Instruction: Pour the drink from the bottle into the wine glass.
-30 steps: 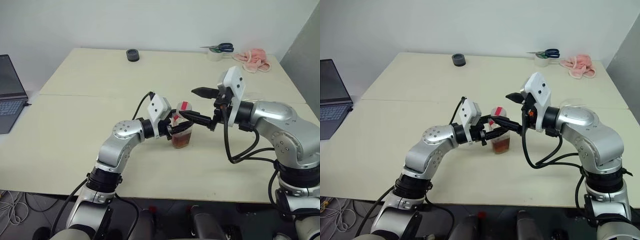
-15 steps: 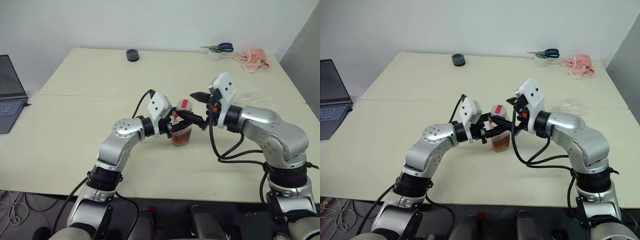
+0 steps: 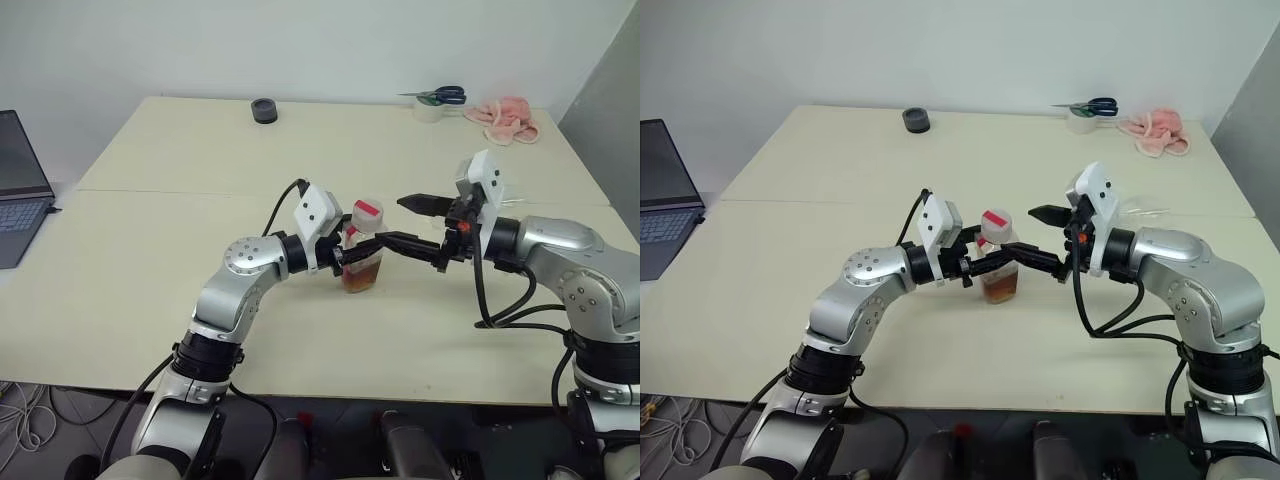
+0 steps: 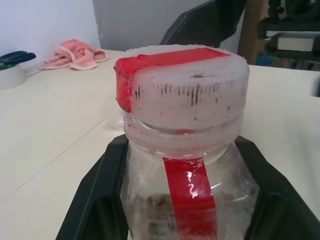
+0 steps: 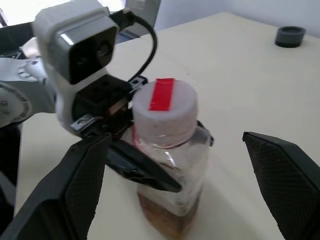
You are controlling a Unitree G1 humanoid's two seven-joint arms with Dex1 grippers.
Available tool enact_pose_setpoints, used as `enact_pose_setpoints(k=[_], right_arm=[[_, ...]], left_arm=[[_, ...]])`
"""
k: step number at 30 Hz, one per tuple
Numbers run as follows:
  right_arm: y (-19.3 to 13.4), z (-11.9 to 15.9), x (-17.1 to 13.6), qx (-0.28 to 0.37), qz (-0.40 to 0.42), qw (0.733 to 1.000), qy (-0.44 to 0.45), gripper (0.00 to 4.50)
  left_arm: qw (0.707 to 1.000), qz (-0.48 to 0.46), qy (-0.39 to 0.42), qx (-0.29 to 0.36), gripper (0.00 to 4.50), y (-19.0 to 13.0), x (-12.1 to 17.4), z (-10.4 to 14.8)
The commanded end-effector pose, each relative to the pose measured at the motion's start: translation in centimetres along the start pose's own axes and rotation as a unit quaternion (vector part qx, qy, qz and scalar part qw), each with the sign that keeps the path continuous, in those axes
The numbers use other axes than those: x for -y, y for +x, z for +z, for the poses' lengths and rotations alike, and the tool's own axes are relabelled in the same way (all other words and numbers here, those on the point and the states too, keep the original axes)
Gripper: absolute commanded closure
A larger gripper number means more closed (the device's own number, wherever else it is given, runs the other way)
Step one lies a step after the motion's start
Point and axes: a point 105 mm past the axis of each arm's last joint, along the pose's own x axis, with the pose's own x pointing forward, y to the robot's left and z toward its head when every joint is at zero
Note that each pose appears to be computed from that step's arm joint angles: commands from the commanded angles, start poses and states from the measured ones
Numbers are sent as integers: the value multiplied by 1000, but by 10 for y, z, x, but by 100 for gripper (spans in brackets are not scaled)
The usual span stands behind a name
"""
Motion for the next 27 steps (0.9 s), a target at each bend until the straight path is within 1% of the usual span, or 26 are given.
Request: enact_pose_setpoints(k=[1,2,5,8,13,17,27], right_arm=[[-2,17,-14,26,30,999,-37,0],[0,18,-15,28,31,998,-41,0],[11,22,-8,26,-1,998,-57,0],[20,19,0,15,-28,997,-66,0],[33,12,-1,12,-26,997,-66,0],[42,14,1,23,-30,997,-64,0],[42,19,19,37,-52,996,-58,0]], left_arm=[[999,1,28,22,235,-2,-1,16],[999,1,28,21,235,-3,-1,16],[999,3,29,20,235,-4,-1,15],[999,4,29,19,235,-4,-2,15],[999,5,28,21,235,-3,-1,16],[999,4,28,23,235,-2,0,16],[999,5,25,25,235,-2,2,16]])
